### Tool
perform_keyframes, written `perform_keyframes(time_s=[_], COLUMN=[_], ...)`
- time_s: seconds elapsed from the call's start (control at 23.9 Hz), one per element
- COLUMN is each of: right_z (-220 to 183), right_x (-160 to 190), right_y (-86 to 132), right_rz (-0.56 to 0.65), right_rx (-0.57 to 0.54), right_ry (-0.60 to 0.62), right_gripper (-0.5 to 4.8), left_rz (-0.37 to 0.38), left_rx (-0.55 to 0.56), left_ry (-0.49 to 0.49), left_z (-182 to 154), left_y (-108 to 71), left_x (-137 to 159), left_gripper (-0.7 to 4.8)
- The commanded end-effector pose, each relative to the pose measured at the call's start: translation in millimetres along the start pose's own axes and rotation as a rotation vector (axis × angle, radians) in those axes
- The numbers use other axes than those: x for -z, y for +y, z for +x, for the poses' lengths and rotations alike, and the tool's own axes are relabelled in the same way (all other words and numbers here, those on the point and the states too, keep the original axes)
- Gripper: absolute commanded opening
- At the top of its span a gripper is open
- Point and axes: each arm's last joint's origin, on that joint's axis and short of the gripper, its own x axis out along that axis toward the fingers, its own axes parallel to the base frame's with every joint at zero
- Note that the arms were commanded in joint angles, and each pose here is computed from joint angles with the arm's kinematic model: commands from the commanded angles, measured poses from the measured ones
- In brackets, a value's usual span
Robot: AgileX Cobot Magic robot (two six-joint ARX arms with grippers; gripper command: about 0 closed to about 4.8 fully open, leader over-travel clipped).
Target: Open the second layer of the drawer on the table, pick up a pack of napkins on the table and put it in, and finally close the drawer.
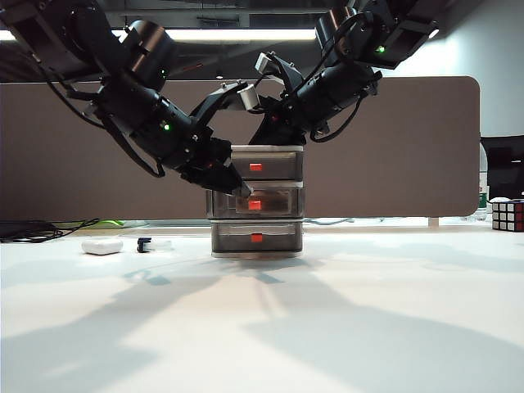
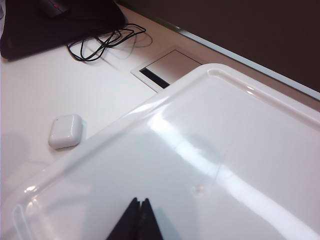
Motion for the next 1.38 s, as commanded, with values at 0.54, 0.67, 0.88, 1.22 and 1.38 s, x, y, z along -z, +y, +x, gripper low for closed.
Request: perform_keyframes(time_s=[0.54,0.67,0.88,1.22,1.38], right_z=[-2,-4,-73,-224,-268], right_x=[-1,-3,-50,-34,4], right_y=[1,2,5,62,97], right_rz=[-0.010,-0.049,-0.062,-0.088,-0.044], right_rx=[-0.001,-0.032,-0.015,0.043,0.049], right_ry=[0.014,0.004,-0.052,-0.161,-0.224], right_gripper=[-0.05,-0.05,-0.05,-0.05,-0.05], left_rz=[0.005,0.002,-0.004,-0.199,-0.331], left_rx=[-0.239,-0.162,-0.147,-0.372,-0.414], left_ry=[-0.021,-0.035,-0.003,-0.189,-0.262], left_z=[16,9,-63,-211,-237], left_y=[11.8,8.6,-11.7,-86.1,-121.3], left_x=[4,-1,-30,-19,25], left_gripper=[-0.06,-0.05,-0.06,-0.06,-0.05])
